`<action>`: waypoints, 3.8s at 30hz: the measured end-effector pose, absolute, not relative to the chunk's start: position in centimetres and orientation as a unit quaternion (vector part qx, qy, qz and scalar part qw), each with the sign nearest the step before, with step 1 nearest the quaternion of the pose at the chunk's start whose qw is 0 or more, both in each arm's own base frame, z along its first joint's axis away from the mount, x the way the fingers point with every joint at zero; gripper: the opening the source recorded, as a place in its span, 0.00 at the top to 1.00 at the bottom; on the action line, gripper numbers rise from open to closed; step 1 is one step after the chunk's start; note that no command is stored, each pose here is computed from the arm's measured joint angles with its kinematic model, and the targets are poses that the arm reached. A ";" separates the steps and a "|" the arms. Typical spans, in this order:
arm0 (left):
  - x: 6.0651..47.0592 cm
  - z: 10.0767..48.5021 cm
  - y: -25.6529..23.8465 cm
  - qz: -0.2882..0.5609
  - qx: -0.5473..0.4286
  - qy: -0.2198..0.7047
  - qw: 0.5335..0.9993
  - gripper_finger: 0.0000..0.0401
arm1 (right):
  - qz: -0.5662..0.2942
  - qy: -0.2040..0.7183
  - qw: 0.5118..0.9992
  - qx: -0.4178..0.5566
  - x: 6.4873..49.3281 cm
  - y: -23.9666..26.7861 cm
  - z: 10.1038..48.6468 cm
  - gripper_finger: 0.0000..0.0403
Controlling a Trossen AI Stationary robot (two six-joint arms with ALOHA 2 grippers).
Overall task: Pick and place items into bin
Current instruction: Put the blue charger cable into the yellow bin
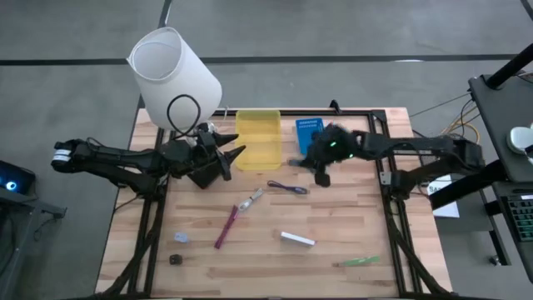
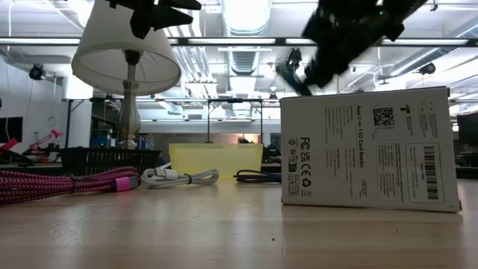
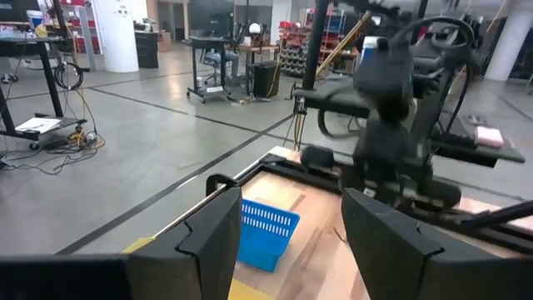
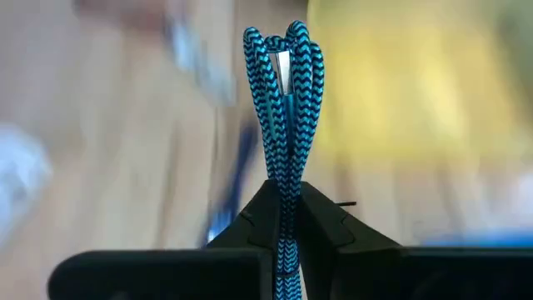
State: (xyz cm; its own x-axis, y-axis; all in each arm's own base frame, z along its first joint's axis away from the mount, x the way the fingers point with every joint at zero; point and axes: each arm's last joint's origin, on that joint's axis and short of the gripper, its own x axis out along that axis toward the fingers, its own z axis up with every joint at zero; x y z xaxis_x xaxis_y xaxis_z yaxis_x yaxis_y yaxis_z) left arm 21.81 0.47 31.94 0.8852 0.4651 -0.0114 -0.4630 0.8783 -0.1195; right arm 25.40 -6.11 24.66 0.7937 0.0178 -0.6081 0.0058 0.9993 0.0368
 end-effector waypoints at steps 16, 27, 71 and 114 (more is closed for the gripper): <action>22.7 31.6 0.2 0.199 -0.125 -0.030 0.972 0.52 | 0.021 -0.043 0.990 0.129 24.0 -8.2 29.3 0.97; 28.5 28.8 -0.3 0.141 -0.136 -0.077 0.978 0.52 | 0.027 -0.060 0.987 0.143 24.9 -8.5 29.1 0.97; 38.2 25.9 1.5 0.114 -0.152 -0.128 0.973 0.59 | 0.115 -0.044 0.983 0.136 24.8 -8.0 29.2 0.97; 32.0 26.8 6.0 0.301 -0.276 0.116 0.905 0.97 | 0.077 0.047 0.980 0.175 24.4 -8.9 27.3 0.78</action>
